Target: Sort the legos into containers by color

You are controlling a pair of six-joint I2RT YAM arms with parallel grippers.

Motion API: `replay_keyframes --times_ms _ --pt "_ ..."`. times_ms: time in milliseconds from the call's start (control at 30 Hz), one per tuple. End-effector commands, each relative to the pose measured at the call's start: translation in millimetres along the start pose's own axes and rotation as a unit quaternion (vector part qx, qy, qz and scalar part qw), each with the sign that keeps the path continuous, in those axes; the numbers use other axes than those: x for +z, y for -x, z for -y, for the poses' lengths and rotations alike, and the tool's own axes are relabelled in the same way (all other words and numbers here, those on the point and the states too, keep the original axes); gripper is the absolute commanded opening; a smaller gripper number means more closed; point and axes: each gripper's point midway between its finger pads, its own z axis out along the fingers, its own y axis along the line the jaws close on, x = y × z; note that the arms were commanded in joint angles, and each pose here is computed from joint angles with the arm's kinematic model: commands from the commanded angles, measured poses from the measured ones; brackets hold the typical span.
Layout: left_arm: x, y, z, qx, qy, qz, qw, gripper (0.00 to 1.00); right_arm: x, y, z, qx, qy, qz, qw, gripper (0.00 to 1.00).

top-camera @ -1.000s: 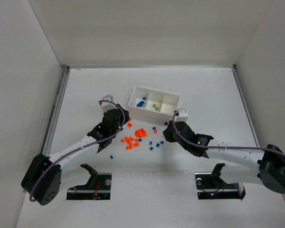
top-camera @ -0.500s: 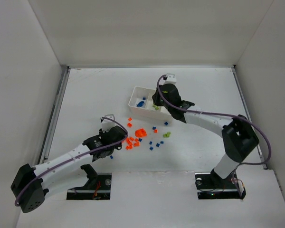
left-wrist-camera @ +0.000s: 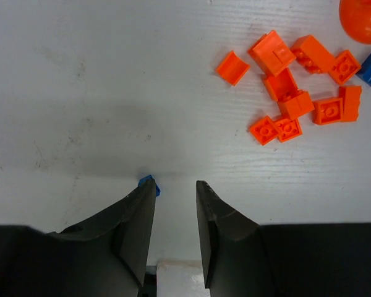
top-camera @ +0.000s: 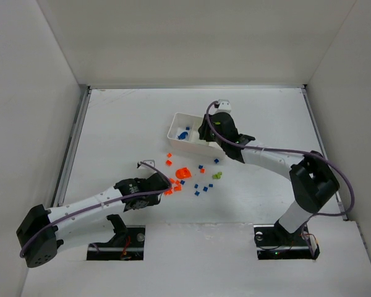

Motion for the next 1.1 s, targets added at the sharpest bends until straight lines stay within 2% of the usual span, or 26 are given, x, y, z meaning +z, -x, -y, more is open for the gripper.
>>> replay_keyframes --times_ms 0,133,300,533,633,833,1000,1067 --pt "-12 -3 -33 -0.155 0.090 0.019 0.984 0.27 -28 21 -17 0.029 0.034 0.048 0.998 0.44" --pt "-14 -7 -38 -0.202 0.097 0.024 0.974 0.27 -47 6 -18 0.043 0.045 0.044 0.997 0.44" --pt "-6 -13 -48 -0.283 0.108 0.033 0.952 0.30 -76 -12 -25 0.043 0.064 0.040 0.996 0.44" --pt "-5 -11 -62 -0.337 0.125 0.051 0.932 0.30 -129 -42 -27 0.040 0.101 0.027 0.994 0.44" --pt "6 -28 -71 -0.371 0.149 0.035 0.916 0.31 -156 -59 -32 0.034 0.131 0.015 0.991 0.44" --pt "7 -30 -81 -0.399 0.175 0.045 0.899 0.31 -175 -61 -34 0.025 0.157 0.021 0.987 0.44" --pt "6 -25 -82 -0.386 0.215 0.050 0.895 0.30 -192 -61 -33 0.020 0.181 0.031 0.983 0.44" --pt "8 -23 -81 -0.387 0.221 0.054 0.893 0.25 -199 -57 -33 0.024 0.192 0.037 0.980 0.44"
